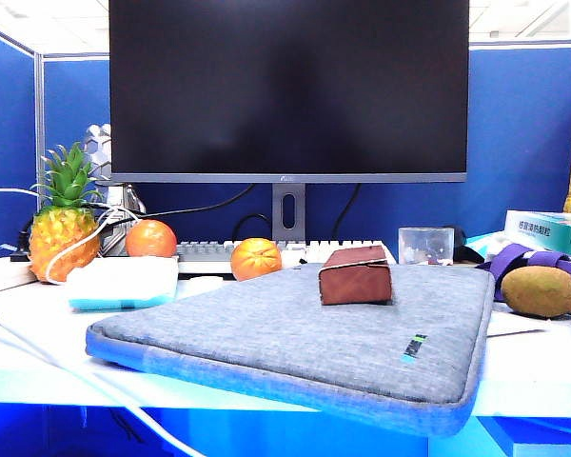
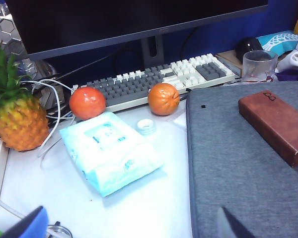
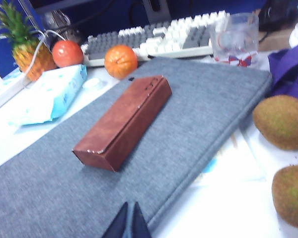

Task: Close the glasses case.

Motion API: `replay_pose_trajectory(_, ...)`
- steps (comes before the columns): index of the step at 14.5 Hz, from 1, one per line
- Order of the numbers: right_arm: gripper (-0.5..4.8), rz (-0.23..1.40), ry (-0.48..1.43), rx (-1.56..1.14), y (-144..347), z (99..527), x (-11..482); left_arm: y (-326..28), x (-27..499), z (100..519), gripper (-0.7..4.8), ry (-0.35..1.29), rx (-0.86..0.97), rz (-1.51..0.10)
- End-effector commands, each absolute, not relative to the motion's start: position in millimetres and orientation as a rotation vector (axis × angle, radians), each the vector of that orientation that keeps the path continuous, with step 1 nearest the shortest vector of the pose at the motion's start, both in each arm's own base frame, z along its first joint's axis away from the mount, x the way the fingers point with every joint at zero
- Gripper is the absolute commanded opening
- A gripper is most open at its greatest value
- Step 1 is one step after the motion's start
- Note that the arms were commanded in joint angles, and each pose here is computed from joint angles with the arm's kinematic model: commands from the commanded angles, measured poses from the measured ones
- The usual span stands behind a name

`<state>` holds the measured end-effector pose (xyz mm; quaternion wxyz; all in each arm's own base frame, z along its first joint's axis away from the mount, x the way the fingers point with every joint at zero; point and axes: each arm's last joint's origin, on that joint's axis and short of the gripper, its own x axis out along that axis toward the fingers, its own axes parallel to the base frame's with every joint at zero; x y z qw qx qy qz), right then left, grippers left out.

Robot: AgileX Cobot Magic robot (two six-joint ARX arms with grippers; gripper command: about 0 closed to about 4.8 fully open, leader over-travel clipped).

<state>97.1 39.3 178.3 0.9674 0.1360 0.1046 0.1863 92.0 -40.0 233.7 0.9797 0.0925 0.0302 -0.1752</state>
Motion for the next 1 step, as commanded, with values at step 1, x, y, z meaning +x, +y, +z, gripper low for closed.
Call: replay_pose_trajectory(1, -0.01, 0.378, 0.206, 0.28, 39.3, 179.9, 96.9, -40.0, 91.7, 235.5, 4.53, 0.049, 0.18, -0.353)
